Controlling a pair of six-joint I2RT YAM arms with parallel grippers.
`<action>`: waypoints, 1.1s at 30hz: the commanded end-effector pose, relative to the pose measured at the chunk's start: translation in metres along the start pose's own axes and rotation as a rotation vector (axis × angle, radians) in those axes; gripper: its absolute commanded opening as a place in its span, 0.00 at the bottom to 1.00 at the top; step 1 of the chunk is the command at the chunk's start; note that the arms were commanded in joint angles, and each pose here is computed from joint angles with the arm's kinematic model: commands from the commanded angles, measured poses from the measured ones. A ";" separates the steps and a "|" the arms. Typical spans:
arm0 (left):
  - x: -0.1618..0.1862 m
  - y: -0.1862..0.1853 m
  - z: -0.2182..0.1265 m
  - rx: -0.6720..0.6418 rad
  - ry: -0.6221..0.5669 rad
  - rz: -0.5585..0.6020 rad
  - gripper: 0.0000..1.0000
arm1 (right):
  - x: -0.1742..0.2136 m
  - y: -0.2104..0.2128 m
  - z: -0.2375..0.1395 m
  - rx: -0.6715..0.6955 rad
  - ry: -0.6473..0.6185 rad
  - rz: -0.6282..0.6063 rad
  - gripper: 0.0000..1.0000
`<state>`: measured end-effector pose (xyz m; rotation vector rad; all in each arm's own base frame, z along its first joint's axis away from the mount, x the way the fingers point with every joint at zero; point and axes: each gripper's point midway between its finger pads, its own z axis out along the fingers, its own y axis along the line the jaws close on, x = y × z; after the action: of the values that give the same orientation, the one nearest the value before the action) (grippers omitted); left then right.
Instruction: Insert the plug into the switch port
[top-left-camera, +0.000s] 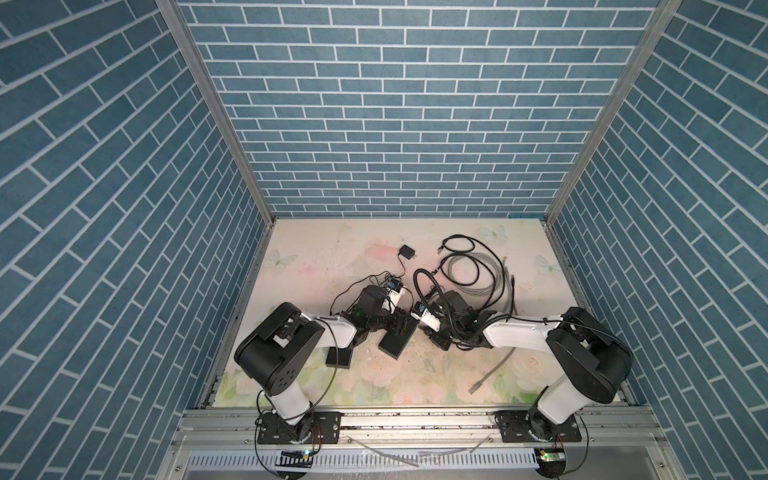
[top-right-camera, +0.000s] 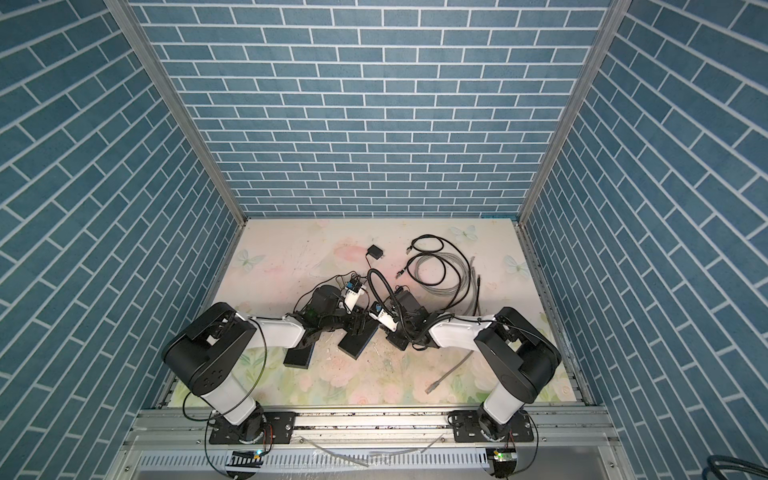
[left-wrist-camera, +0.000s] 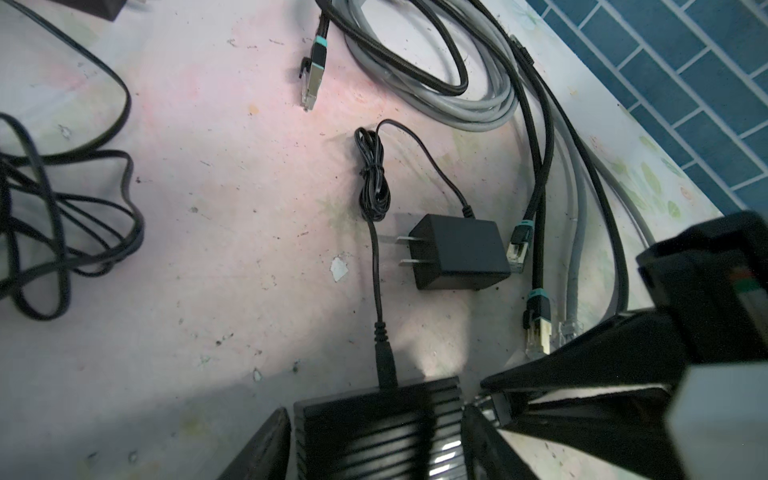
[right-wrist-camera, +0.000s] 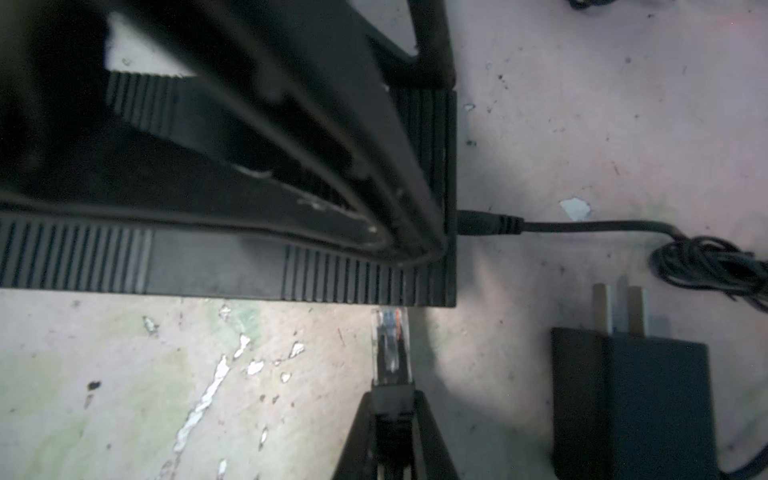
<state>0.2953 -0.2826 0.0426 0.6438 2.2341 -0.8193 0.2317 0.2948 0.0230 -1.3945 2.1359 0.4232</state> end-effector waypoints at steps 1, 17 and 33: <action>0.017 0.005 0.004 -0.006 0.065 -0.027 0.65 | -0.007 -0.003 0.004 0.024 -0.013 0.031 0.00; 0.019 0.002 0.007 0.017 0.078 -0.043 0.63 | -0.024 -0.009 0.014 0.086 -0.057 0.027 0.00; 0.020 0.004 0.010 0.006 0.093 -0.056 0.60 | -0.033 -0.009 0.016 0.139 -0.055 0.056 0.00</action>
<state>0.3087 -0.2756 0.0368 0.5776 2.2659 -0.7858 0.2414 0.3109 0.0239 -1.3191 2.1109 0.3268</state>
